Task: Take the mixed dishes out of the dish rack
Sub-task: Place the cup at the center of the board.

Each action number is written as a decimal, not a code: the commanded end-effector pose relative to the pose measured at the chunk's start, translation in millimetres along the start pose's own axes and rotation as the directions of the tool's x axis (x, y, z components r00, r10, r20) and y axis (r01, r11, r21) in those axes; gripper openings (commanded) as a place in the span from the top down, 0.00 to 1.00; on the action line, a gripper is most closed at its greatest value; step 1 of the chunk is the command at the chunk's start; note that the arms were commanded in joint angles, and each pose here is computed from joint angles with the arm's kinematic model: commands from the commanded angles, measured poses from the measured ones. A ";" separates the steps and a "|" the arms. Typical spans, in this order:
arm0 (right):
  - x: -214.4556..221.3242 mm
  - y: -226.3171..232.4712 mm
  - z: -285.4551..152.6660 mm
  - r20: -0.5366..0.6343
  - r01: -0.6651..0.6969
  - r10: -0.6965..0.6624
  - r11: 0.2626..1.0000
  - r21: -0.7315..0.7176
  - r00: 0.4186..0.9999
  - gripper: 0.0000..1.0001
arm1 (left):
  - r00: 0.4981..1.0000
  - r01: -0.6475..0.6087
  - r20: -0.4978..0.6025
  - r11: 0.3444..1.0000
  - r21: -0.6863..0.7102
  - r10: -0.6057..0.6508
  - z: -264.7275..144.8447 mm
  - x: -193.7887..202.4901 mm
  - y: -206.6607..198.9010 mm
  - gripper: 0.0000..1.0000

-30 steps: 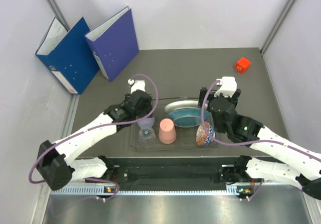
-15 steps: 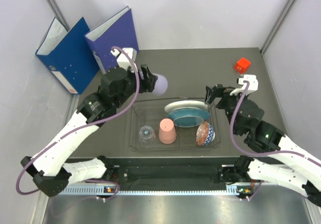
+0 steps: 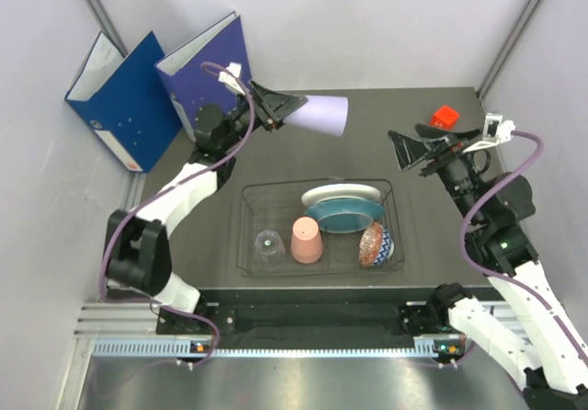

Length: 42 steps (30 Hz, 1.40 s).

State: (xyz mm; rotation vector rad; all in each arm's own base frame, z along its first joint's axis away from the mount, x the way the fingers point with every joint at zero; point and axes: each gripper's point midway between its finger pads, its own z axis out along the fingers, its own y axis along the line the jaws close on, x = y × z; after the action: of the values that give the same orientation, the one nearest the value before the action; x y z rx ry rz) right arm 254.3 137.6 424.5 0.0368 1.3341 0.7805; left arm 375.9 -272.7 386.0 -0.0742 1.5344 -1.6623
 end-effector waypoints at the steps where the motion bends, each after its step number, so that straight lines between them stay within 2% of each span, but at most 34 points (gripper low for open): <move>1: -1.7 50.3 8.9 -0.042 -0.103 0.095 0.954 -0.281 0.995 0.08 | 0.997 0.030 -0.079 0.919 0.394 0.001 -11.0 8.2 -96.4 1.00; 9: 13.6 50.3 43.7 -0.085 -0.172 0.153 0.936 -0.307 0.985 0.13 | 0.992 0.010 -0.120 0.930 0.367 0.037 8.8 28.6 -97.2 1.00; 17: 27.1 51.5 55.1 -0.116 -0.209 0.180 0.921 -0.330 0.977 0.19 | 0.989 0.027 -0.144 0.941 0.339 0.023 20.8 43.8 -86.5 1.00; 21: 31.7 57.5 59.4 -0.141 -0.216 0.177 0.915 -0.342 0.974 0.39 | 0.988 0.033 -0.155 0.947 0.320 0.018 26.3 50.5 -80.1 1.00; 23: 34.8 59.7 60.6 -0.156 -0.218 0.174 0.913 -0.345 0.972 0.42 | 0.987 0.030 -0.157 0.950 0.311 0.020 28.3 51.5 -76.3 1.00; 24: 36.6 59.9 60.9 -0.165 -0.221 0.172 0.913 -0.343 0.971 0.49 | 0.987 0.037 -0.162 0.954 0.296 0.012 29.9 52.6 -73.1 1.00; 26: 40.5 58.8 61.6 -0.183 -0.223 0.170 0.916 -0.334 0.968 0.56 | 0.987 0.027 -0.160 0.958 0.287 0.020 31.4 52.1 -71.2 1.00; 28: 43.8 55.7 60.8 -0.195 -0.229 0.173 0.921 -0.315 0.965 0.71 | 0.986 0.028 -0.167 0.966 0.259 0.016 34.1 52.8 -65.5 1.00; 29: 42.9 54.0 60.4 -0.190 -0.226 0.174 0.926 -0.304 0.966 0.78 | 0.987 0.007 -0.160 0.968 0.249 0.034 35.5 52.1 -62.8 0.96; 30: 43.2 51.9 60.6 -0.189 -0.225 0.175 0.930 -0.290 0.966 0.92 | 0.987 -0.002 -0.155 0.973 0.230 0.038 37.3 51.8 -59.0 0.91; 31: 45.8 46.9 61.3 -0.196 -0.227 0.179 0.938 -0.261 0.964 0.99 | 0.988 -0.015 -0.150 0.979 0.204 0.047 39.9 50.0 -56.9 0.88; 33: 39.5 44.6 62.4 -0.189 -0.209 0.167 0.950 -0.233 0.968 1.00 | 0.987 -0.060 -0.141 0.995 0.083 0.071 43.8 49.2 -37.3 0.73; 34: 42.8 30.0 63.4 -0.194 -0.188 0.158 0.971 -0.149 0.968 1.00 | 0.987 -0.087 -0.129 0.994 0.067 0.095 44.5 44.1 -39.1 0.61; 35: 26.8 28.5 64.3 -0.162 -0.161 0.142 0.980 -0.115 0.977 1.00 | 0.986 -0.130 -0.103 0.991 0.003 0.130 41.6 36.8 -32.9 0.43; 36: 18.9 18.2 65.2 -0.145 -0.131 0.124 0.990 -0.046 0.982 1.00 | 0.986 -0.155 -0.072 0.987 -0.042 0.152 40.3 28.0 -31.6 0.32; 37: 22.0 -19.8 61.4 -0.153 -0.059 0.083 0.986 0.159 0.985 1.00 | 0.982 -0.187 -0.026 0.979 -0.082 0.185 33.2 15.7 -38.9 0.26; 38: -2.0 -25.7 66.0 -0.113 -0.033 0.061 0.972 0.233 0.992 1.00 | 0.979 -0.204 -0.028 0.958 -0.202 0.203 24.3 13.3 -19.3 0.22; 39: -11.2 -38.9 65.5 -0.102 0.000 0.034 0.948 0.318 0.994 1.00 | 0.964 -0.199 0.099 0.920 -0.338 0.245 15.7 -15.0 -6.6 0.10; 40: -12.0 -70.9 53.8 -0.135 0.074 -0.009 0.872 0.484 0.991 1.00 | 0.951 -0.193 0.153 0.903 -0.385 0.268 2.3 -26.9 -12.8 0.08; 42: -40.7 -87.2 64.1 -0.146 0.138 -0.063 0.795 0.591 0.987 1.00 | 0.920 -0.171 0.233 0.857 -0.485 0.316 -17.4 -43.3 -0.1 0.06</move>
State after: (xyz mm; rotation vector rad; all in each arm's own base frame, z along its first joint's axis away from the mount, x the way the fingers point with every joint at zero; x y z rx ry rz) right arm 317.9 182.2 447.4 0.1630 1.5369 0.8953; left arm 363.2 -318.8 407.2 -0.0872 1.6280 -1.4979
